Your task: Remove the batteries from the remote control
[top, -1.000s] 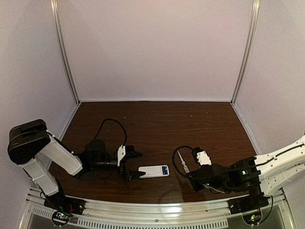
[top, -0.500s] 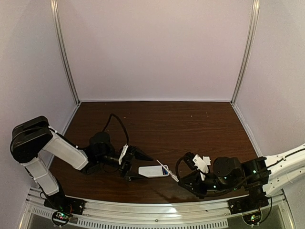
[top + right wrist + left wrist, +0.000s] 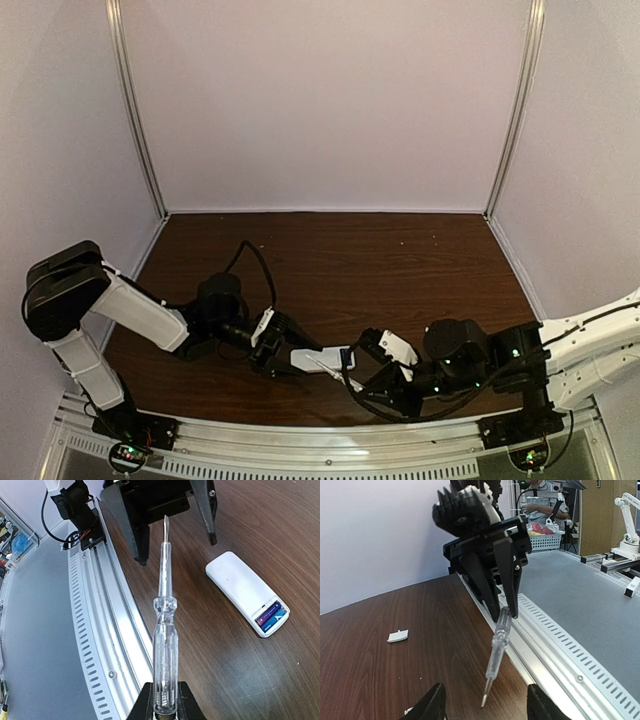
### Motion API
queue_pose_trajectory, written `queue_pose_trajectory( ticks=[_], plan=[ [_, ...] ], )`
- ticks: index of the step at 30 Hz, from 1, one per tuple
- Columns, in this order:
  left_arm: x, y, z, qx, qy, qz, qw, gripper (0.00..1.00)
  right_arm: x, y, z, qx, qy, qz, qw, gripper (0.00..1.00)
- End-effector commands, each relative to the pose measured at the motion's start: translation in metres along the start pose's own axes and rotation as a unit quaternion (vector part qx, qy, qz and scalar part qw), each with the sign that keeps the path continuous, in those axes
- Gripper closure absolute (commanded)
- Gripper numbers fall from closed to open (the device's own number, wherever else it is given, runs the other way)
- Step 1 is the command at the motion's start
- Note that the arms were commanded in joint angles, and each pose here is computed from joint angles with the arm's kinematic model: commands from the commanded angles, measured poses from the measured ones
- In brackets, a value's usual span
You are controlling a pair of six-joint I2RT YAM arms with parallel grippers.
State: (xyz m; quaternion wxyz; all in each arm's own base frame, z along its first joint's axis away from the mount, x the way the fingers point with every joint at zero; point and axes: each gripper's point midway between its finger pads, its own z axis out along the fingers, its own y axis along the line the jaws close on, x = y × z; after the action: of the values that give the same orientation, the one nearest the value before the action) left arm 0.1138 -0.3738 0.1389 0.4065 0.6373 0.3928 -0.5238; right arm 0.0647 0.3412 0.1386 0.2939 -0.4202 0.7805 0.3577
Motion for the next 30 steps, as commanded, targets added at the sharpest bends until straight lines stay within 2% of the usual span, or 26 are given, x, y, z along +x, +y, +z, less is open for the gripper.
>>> queue_pose_trajectory(
  ticks=[1,11,30],
  plan=[
    [-0.001,0.001,0.0,0.008,-0.001,0.012,1.0,0.45,-0.006,0.0,0.005,-0.02,0.01,0.007,1.0,1.0],
    [0.004,0.006,0.001,-0.006,0.007,0.014,1.0,0.57,-0.012,0.0,0.016,-0.03,0.023,0.013,0.999,1.0],
    [0.01,0.007,0.005,0.0,0.014,0.009,1.0,0.74,-0.019,-0.008,0.022,-0.033,0.027,0.025,0.999,1.0]
  ],
)
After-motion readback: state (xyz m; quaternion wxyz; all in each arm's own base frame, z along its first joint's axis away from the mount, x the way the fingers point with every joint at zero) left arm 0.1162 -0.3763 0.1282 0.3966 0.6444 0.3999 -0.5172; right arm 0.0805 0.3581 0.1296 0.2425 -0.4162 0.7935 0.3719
